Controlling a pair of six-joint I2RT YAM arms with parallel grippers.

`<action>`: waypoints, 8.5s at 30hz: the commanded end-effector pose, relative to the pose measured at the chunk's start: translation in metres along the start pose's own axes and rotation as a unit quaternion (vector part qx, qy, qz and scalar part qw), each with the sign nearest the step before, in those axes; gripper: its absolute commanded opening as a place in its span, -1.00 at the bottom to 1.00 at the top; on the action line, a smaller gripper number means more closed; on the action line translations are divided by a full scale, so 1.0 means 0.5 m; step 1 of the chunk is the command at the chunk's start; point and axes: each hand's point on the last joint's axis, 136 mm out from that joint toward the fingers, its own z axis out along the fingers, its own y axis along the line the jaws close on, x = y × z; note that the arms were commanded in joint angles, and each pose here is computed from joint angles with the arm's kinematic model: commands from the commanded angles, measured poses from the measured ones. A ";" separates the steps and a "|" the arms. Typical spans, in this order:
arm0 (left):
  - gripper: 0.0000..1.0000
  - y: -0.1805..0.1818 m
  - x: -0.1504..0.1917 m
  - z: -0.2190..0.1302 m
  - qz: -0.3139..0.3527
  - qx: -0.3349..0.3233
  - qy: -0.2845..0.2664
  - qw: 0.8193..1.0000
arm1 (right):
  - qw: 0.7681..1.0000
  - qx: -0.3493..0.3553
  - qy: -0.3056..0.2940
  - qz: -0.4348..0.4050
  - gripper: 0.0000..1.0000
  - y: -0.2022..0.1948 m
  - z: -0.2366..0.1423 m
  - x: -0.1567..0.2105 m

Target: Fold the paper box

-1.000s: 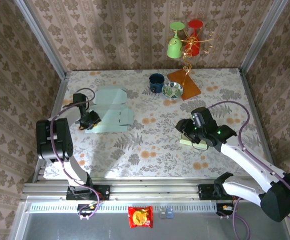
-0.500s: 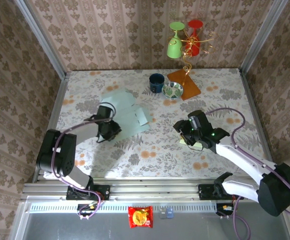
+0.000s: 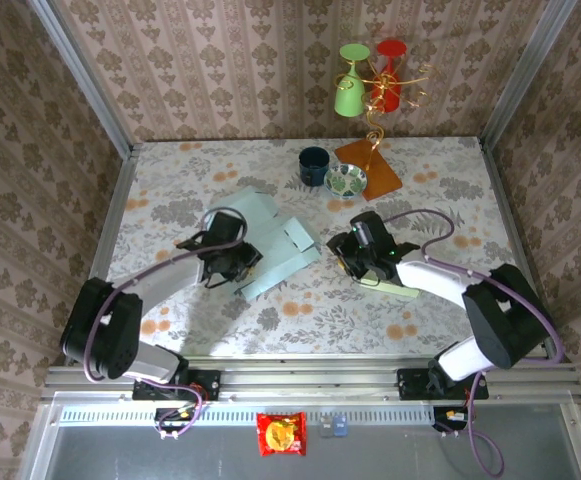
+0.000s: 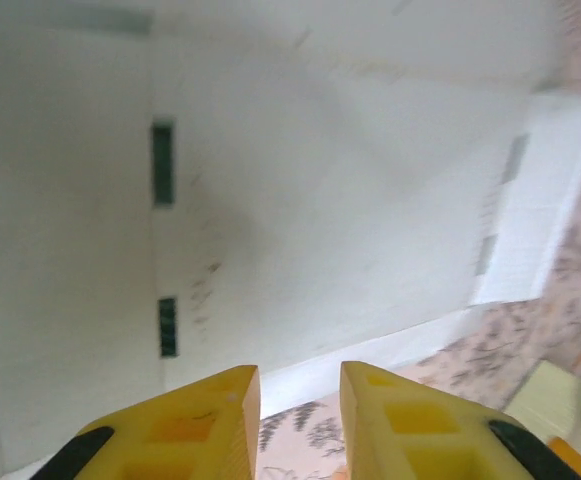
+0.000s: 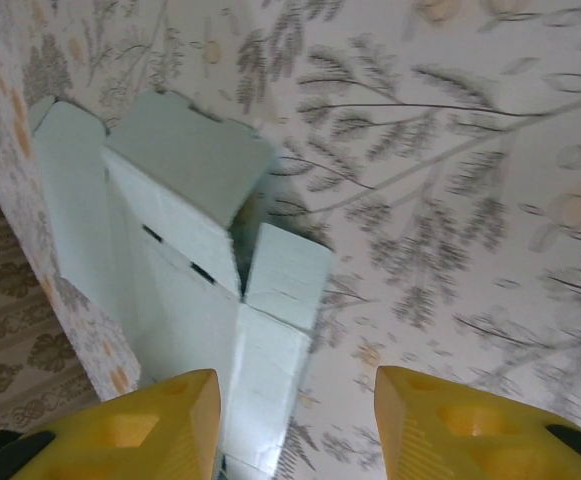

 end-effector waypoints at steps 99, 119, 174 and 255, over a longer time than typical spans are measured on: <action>-0.61 -0.045 0.053 -0.099 0.786 -0.139 -0.102 0.594 | 0.987 0.079 0.093 0.103 -1.00 0.172 0.019 -0.028; -1.00 -0.123 0.077 -0.160 0.739 -0.058 -0.035 0.670 | 0.996 0.017 -0.049 0.075 0.04 0.197 -0.227 -0.054; -1.00 -0.277 0.077 -0.218 0.723 -0.098 -0.072 0.681 | 0.988 0.028 -0.010 0.154 -0.50 0.320 -0.151 0.062; 0.18 -0.195 0.005 -0.198 0.003 0.143 -0.080 0.987 | 0.983 -0.017 -0.025 0.179 -1.00 0.325 -0.065 0.009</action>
